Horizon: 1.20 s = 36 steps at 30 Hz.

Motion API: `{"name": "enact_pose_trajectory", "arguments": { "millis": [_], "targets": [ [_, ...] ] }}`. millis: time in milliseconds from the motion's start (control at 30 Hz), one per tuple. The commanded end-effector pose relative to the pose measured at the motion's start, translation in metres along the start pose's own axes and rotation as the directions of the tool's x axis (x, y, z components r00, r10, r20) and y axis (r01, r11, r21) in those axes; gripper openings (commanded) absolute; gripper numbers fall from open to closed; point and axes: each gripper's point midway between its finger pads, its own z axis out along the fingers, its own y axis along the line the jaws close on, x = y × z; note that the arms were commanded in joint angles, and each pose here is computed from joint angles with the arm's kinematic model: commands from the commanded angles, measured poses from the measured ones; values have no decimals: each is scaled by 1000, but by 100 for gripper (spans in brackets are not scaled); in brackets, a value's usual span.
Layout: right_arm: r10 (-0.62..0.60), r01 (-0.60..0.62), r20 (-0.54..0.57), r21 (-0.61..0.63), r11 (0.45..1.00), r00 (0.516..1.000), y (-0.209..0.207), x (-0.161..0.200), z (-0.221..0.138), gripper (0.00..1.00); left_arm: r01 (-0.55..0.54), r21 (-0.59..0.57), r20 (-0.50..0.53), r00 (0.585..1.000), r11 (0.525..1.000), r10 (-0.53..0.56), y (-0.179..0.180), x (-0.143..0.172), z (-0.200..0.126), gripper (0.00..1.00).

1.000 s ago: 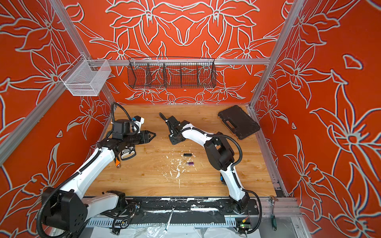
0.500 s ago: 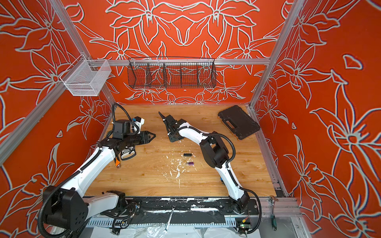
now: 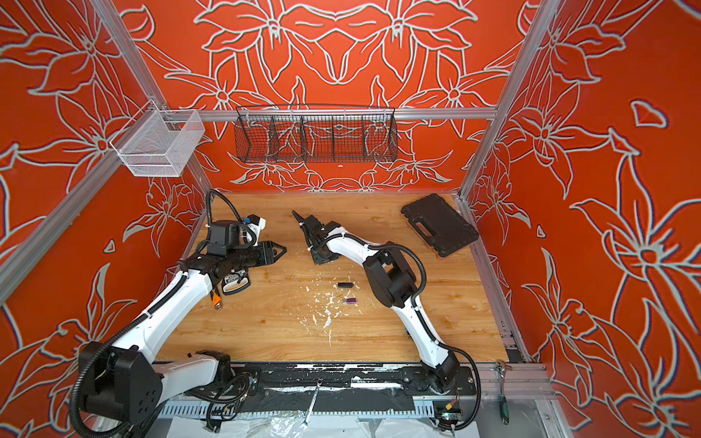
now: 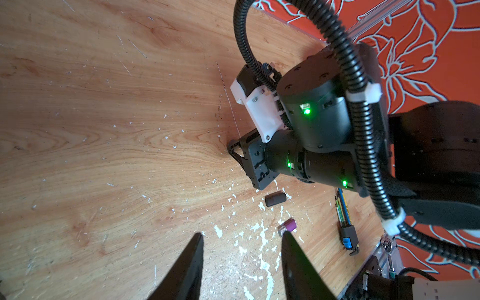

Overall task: Close the usb drive cover
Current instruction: Adjust the cover at the center of the board.

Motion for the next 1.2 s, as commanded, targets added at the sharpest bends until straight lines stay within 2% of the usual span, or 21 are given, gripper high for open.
{"name": "enact_pose_trajectory", "arguments": {
  "millis": [0, 767, 1033, 1167],
  "targets": [
    [-1, 2, -17, 42, 999, 1000, -5, 3, 8, 30, 9, 3, -12, 1000, 1000, -9, 3, 3, 3, 47],
    [-200, 201, -39, 16, 979, 979, 0, 4, 18, 21, 30, 7, -21, 999, 1000, -30, 7, 7, 8, 47],
    [-417, 415, -29, -62, 908, 909, 6, 19, 12, 21, 30, 2, -32, 999, 1000, -30, 8, 10, 7, 47],
    [-483, 480, -15, -88, 873, 876, 5, 29, 8, 22, 36, 1, -30, 999, 999, -36, 9, 11, 6, 47]
  ]
}}
